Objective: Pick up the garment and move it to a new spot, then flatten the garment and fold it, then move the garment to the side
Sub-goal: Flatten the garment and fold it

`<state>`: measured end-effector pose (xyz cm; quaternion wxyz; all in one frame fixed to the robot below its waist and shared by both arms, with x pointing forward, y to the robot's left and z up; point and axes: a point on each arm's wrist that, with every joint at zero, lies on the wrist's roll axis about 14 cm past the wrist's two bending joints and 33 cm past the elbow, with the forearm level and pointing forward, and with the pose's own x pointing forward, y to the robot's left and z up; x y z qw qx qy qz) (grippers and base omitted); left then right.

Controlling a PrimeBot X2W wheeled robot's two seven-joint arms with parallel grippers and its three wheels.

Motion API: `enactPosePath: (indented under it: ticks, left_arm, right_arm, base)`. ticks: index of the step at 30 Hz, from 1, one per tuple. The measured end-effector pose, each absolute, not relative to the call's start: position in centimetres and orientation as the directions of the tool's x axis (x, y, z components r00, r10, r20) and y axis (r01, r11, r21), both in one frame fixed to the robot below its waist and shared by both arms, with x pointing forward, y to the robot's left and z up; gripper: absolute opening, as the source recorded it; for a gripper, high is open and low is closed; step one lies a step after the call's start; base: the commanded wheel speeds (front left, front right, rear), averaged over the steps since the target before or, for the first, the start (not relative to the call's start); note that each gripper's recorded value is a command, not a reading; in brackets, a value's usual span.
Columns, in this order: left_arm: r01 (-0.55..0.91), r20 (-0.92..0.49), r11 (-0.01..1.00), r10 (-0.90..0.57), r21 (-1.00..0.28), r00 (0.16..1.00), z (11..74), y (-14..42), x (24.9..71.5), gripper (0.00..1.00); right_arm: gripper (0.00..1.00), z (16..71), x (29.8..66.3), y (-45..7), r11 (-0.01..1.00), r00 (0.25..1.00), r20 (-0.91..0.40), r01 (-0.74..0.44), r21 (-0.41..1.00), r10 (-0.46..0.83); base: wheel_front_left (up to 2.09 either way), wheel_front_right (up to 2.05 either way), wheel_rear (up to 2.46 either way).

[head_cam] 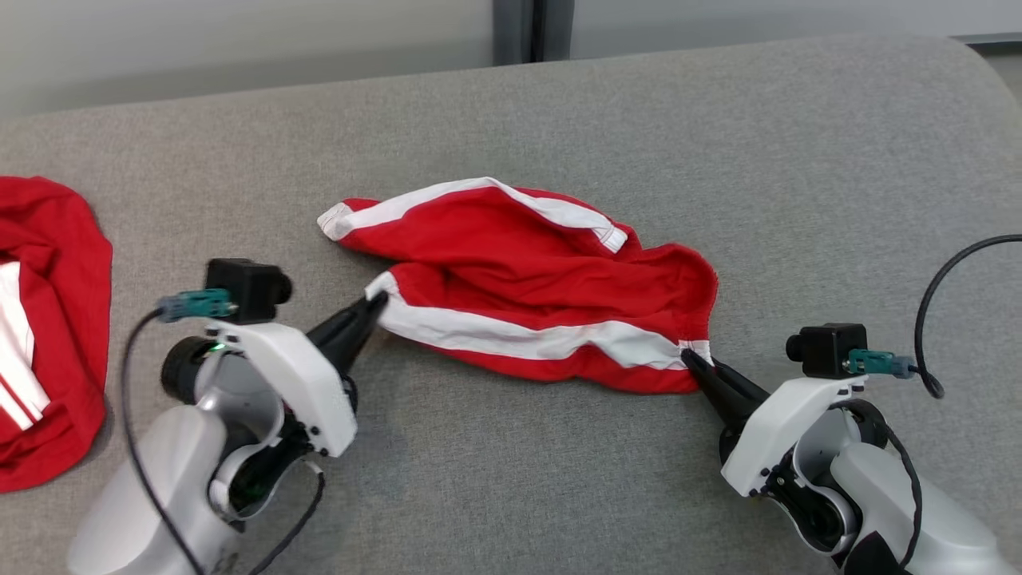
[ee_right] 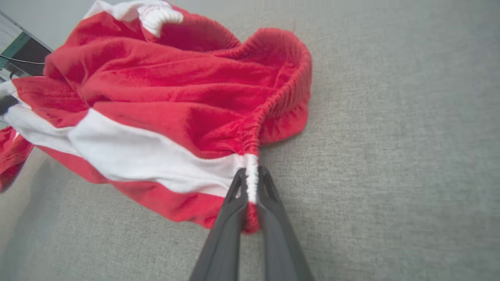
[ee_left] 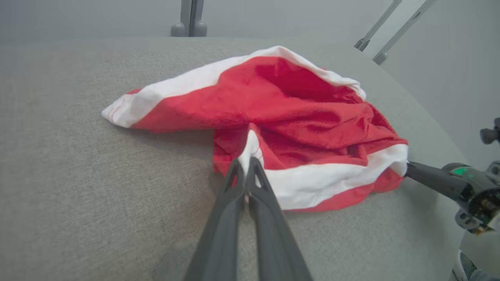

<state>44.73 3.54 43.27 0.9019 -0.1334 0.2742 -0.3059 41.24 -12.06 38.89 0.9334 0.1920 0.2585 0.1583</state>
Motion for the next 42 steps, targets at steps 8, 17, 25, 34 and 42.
enactPosePath:
  ticks: [8, 17, 25, 34, 42]
  left_arm:
    - [0.407, -0.270, 0.757, -0.591, -0.510, 0.760, 47.2, 6.2, 44.0, 0.00]
    - [0.328, -0.267, 0.747, -0.554, -0.578, 0.789, 47.4, 7.6, 39.7, 0.00]
    - [0.272, -0.288, 0.749, -0.523, -0.604, 0.802, 47.2, 8.1, 36.4, 0.00]
    - [0.279, -0.297, 0.764, -0.519, -0.582, 0.801, 47.7, 8.2, 35.6, 0.00]
    - [0.308, -0.370, 0.768, -0.566, -0.561, 0.737, 46.0, 7.4, 36.1, 0.00]
  right_arm:
    - [0.00, 42.0, 40.3, -12.2, 0.840, 0.857, -0.311, -0.224, 0.493, 0.411]
    - [0.00, 43.1, 38.1, -12.1, 0.798, 0.866, -0.251, -0.239, 0.554, 0.433]
    - [0.00, 43.6, 35.8, -12.9, 0.779, 0.866, -0.234, -0.240, 0.579, 0.441]
    - [0.00, 45.0, 35.2, -13.1, 0.773, 0.864, -0.213, -0.266, 0.576, 0.457]
    - [0.00, 45.2, 35.7, -12.1, 0.771, 0.830, -0.247, -0.297, 0.563, 0.500]
  base:
    - [0.00, 0.00, 0.00]
    - [0.00, 0.00, 0.00]
    - [0.00, 0.00, 0.00]
    - [0.00, 0.00, 0.00]
    - [0.00, 0.00, 0.00]
